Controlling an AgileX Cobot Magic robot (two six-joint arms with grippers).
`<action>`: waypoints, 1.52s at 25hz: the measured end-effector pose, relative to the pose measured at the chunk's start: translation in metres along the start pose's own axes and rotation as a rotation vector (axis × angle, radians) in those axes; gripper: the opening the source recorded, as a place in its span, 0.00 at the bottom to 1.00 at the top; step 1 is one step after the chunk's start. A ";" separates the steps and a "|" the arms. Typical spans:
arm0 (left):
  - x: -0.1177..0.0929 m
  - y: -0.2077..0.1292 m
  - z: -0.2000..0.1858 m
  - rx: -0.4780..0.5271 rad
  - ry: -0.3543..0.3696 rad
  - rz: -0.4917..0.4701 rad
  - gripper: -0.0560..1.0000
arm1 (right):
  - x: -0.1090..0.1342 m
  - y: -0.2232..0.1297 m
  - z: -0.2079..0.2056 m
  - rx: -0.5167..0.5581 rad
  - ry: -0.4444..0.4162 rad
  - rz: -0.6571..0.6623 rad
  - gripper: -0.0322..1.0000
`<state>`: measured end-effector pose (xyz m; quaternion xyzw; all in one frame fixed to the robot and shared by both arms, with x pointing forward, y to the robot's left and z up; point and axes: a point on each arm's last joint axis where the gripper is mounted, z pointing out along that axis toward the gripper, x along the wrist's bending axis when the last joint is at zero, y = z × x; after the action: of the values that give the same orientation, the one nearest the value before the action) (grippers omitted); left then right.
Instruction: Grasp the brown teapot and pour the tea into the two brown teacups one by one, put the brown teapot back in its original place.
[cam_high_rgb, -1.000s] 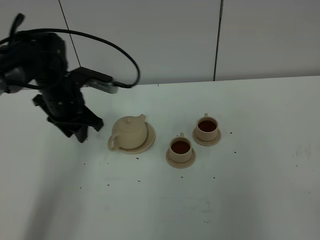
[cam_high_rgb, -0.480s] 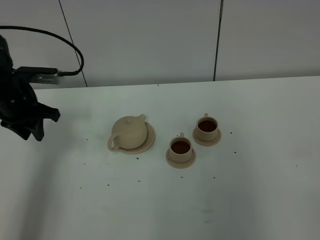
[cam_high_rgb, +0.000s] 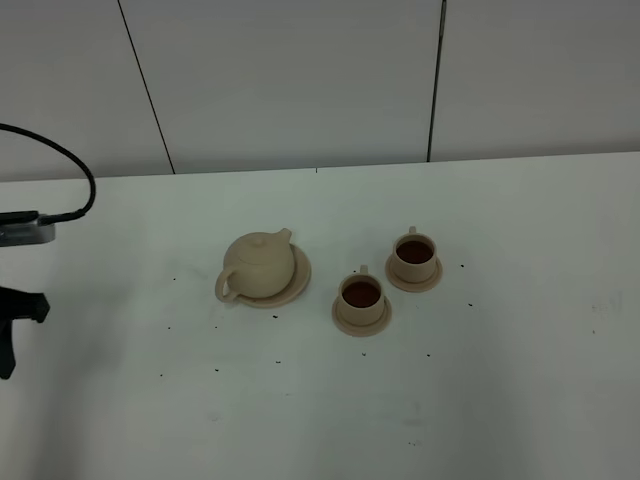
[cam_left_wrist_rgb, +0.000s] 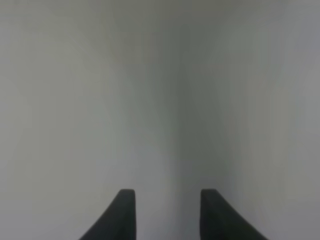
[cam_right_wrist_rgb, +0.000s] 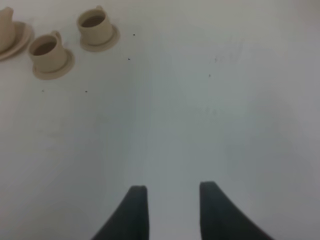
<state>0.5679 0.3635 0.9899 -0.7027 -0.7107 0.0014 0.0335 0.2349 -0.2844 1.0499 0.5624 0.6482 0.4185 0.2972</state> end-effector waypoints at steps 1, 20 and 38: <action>0.001 -0.011 -0.005 -0.006 0.001 -0.020 0.41 | 0.000 0.000 0.000 0.000 0.000 0.000 0.27; -0.024 -0.179 -0.015 -0.216 0.044 -0.155 0.41 | 0.000 0.000 0.000 0.000 0.000 0.000 0.27; -0.042 -0.235 -0.025 -0.490 -0.032 -0.173 0.41 | 0.000 0.000 0.000 0.000 0.000 0.000 0.27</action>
<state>0.3349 0.3175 1.0248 -0.6262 -0.7478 -0.1625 -0.1491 0.2349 -0.2844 1.0499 0.5624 0.6482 0.4185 0.2972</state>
